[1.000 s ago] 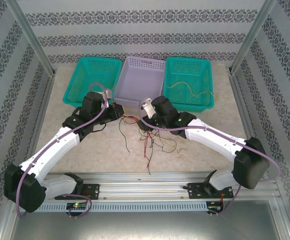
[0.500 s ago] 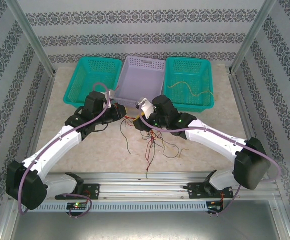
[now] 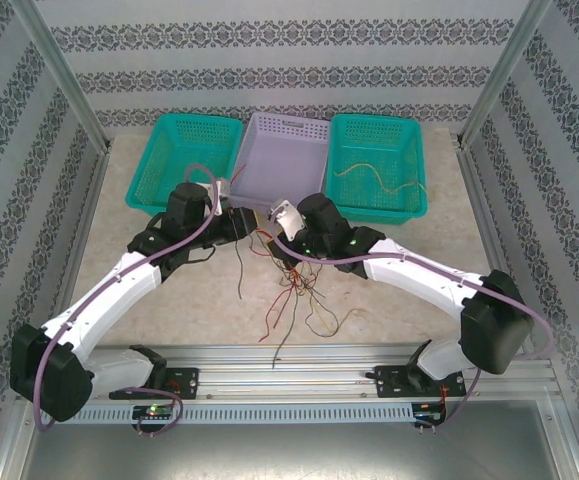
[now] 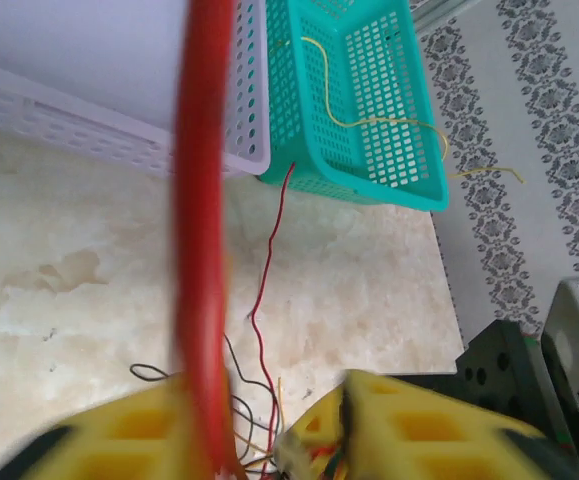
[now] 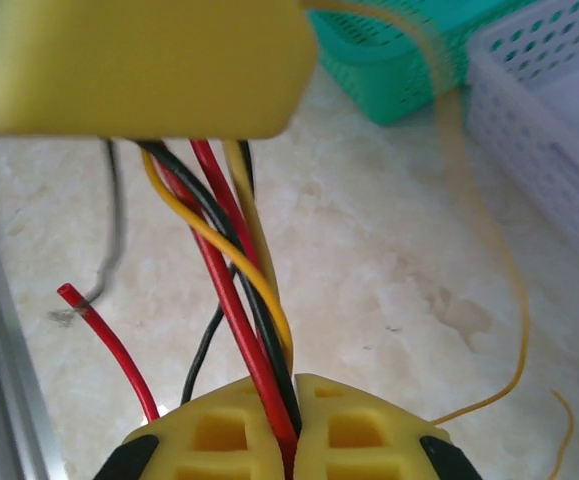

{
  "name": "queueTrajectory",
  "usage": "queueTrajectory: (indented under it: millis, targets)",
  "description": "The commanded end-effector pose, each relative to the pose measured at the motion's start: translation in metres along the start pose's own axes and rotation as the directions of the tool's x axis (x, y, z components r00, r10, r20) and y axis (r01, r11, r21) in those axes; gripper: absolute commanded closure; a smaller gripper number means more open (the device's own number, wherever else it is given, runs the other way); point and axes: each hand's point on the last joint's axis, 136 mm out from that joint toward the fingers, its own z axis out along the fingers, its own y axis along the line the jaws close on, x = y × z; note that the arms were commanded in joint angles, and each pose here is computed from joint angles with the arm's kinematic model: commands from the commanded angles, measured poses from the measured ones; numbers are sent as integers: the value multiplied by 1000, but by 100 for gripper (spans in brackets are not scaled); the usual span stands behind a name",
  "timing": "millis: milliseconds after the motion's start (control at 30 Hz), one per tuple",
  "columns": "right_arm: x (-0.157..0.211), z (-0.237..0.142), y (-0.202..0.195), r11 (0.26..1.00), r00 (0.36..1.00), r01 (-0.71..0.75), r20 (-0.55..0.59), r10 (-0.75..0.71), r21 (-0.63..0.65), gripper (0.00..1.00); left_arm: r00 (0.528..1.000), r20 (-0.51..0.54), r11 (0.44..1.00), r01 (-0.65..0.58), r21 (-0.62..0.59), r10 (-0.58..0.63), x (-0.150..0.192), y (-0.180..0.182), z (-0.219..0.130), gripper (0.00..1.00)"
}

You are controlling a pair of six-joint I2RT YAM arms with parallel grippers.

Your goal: Untangle the cables

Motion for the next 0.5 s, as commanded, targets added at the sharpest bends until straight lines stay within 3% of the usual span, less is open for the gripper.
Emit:
queueTrajectory:
  millis: [0,67,167,333,467]
  targets:
    - [-16,-28,-16,997,996,-17,89,10,80,100,996,51,997,-73,20,72,-12,-20,-21,39]
    - [-19,-39,-23,995,990,-69,130,60,66,100,995,66,997,-81,1,81,-11,-17,-28,22]
    - [-23,-51,-36,988,973,-150,186,139,46,100,992,90,995,-92,48,87,-7,-21,-35,11]
    - [-44,-74,-47,966,912,-258,322,252,-27,100,995,92,957,-74,280,50,11,-42,-30,10]
    - [-67,-88,-39,953,881,-279,364,302,-115,100,998,52,920,-51,389,33,29,-48,-21,9]
